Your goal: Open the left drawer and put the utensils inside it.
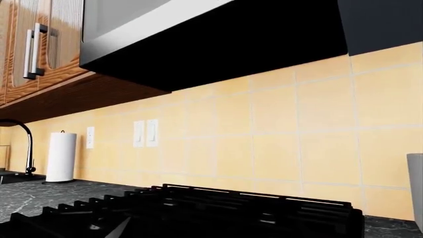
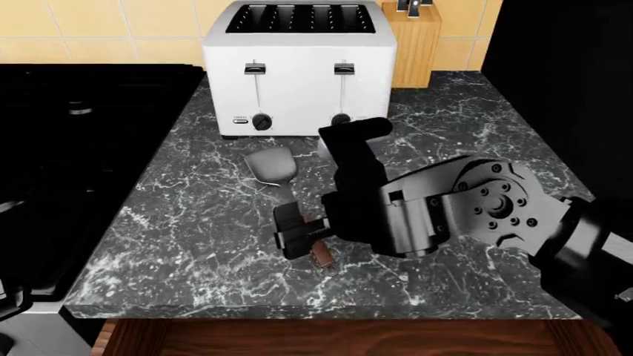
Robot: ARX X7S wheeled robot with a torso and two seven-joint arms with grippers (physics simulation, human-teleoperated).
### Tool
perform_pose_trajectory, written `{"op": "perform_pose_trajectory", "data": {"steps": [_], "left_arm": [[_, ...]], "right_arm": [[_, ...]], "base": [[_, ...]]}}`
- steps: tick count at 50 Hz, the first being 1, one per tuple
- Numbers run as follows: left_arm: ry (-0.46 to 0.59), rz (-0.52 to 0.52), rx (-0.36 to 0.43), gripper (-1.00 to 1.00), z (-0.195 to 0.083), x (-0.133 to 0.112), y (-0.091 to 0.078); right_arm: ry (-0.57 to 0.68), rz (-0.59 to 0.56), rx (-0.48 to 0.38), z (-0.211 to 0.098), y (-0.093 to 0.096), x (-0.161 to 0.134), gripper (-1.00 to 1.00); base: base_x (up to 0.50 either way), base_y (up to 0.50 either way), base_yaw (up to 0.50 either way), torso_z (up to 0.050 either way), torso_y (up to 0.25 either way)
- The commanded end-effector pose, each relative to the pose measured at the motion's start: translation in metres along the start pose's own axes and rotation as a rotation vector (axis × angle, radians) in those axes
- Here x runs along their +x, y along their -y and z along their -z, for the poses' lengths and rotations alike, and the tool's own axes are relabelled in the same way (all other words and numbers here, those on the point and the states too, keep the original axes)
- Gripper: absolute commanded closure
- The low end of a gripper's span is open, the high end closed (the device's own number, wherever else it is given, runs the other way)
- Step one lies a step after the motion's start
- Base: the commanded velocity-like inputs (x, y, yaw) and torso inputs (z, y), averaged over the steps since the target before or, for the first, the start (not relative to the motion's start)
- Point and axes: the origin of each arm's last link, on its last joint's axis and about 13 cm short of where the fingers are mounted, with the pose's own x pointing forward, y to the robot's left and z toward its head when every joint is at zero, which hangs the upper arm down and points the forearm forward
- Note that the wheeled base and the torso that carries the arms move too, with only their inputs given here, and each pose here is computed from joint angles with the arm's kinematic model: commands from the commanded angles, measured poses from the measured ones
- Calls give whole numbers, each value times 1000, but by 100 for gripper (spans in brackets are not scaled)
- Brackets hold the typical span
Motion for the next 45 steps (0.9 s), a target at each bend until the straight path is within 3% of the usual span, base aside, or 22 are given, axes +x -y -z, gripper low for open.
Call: {"op": "perform_pose_trajectory", "data": {"steps": [1, 5, 6, 24, 32, 45], "left_arm": [[1, 0, 1, -100, 0, 0, 0], [1, 0, 0, -100, 0, 0, 0], [1, 0, 0, -100, 0, 0, 0], [-3, 4, -2, -100, 1, 0, 1], [-4, 4, -1, -100, 1, 0, 1], [-2, 2, 0, -100, 1, 0, 1]], "right_arm": [[-49, -10, -15, 10, 0, 8, -100], [-55, -9, -21, 11, -1, 8, -100], [-59, -6, -22, 11, 0, 8, 100], [-38, -9, -67, 10, -1, 4, 100], [-7, -58, -148, 10, -5, -2, 100], [22, -28, -243, 3, 0, -17, 100]], "base": [[0, 0, 0, 0, 0], [0, 0, 0, 0, 0], [0, 0, 0, 0, 0], [0, 0, 0, -1, 0], [0, 0, 0, 0, 0], [0, 0, 0, 0, 0]]}}
